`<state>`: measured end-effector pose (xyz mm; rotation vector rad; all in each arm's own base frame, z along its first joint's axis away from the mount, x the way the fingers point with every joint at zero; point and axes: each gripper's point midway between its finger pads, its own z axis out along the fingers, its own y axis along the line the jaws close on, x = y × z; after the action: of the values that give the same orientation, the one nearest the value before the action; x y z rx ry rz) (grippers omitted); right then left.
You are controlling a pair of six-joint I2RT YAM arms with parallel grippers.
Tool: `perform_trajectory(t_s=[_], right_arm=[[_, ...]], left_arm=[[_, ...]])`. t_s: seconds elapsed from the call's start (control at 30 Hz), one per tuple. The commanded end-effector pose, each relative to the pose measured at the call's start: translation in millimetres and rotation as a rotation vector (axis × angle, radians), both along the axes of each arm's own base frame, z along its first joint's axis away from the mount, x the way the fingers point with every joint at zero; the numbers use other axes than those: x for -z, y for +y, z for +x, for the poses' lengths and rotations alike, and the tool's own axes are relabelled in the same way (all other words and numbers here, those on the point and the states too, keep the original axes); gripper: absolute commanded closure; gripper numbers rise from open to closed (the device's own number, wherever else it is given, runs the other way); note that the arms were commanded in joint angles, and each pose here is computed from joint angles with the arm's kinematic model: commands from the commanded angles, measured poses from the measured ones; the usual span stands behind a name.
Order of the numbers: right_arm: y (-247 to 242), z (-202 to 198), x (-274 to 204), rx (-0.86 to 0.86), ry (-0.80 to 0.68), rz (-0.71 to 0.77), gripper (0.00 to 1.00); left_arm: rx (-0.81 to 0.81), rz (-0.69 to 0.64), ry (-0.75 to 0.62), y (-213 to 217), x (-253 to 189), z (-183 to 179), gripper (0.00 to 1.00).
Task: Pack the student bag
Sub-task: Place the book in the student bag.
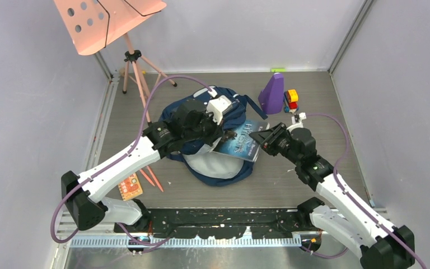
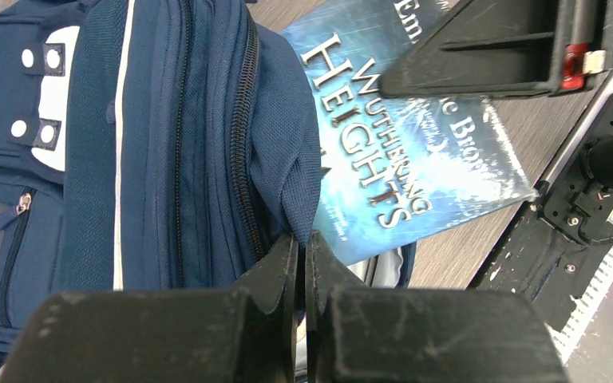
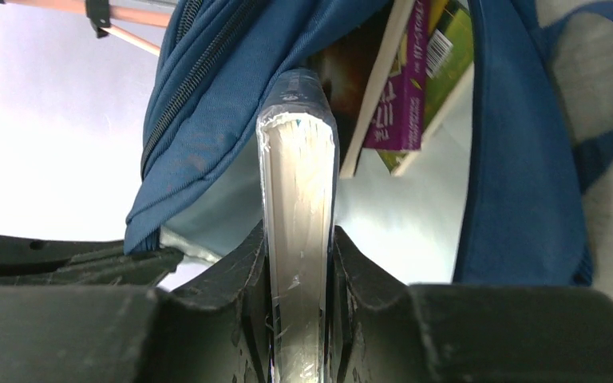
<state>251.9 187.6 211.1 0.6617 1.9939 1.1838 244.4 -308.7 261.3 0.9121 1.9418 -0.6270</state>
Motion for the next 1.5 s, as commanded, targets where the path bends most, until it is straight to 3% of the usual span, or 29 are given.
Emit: perform_trajectory(t_s=[0.0, 0.3, 0.53, 0.7, 1.0, 1.17, 1.23, 1.47], right_arm=[[2, 34, -115, 0.126, -0.387, 0.256, 0.99], [16, 80, -81, 0.283, -0.408, 0.202, 0.99], [34, 112, -6, 0.449, -0.311, 0.023, 0.99], [65, 121, 35, 0.462, -0.279, -0.099, 0.99], [106, 146, 77, 0.408, -0.266, -0.179, 0.76], [95, 141, 85, 0.414, -0.264, -0.265, 0.42], [88, 135, 85, 0.411, -0.268, -0.291, 0.34], [70, 106, 73, 0.334, -0.329, -0.485, 0.22]], left_arm=[[0.069, -0.222, -0.126, -18, -71, -9, 1.00], [0.071, -0.229, -0.135, -16, -74, -10, 1.00], [0.067, -0.222, -0.141, -15, -73, -9, 1.00], [0.063, -0.221, -0.149, -13, -74, -9, 1.00], [0.060, -0.214, -0.153, -12, -73, -8, 1.00], [0.051, -0.205, -0.164, -10, -74, -6, 1.00], [0.046, -0.202, -0.167, -9, -74, -6, 1.00], [0.012, -0.181, -0.177, -5, -70, 1, 1.00]])
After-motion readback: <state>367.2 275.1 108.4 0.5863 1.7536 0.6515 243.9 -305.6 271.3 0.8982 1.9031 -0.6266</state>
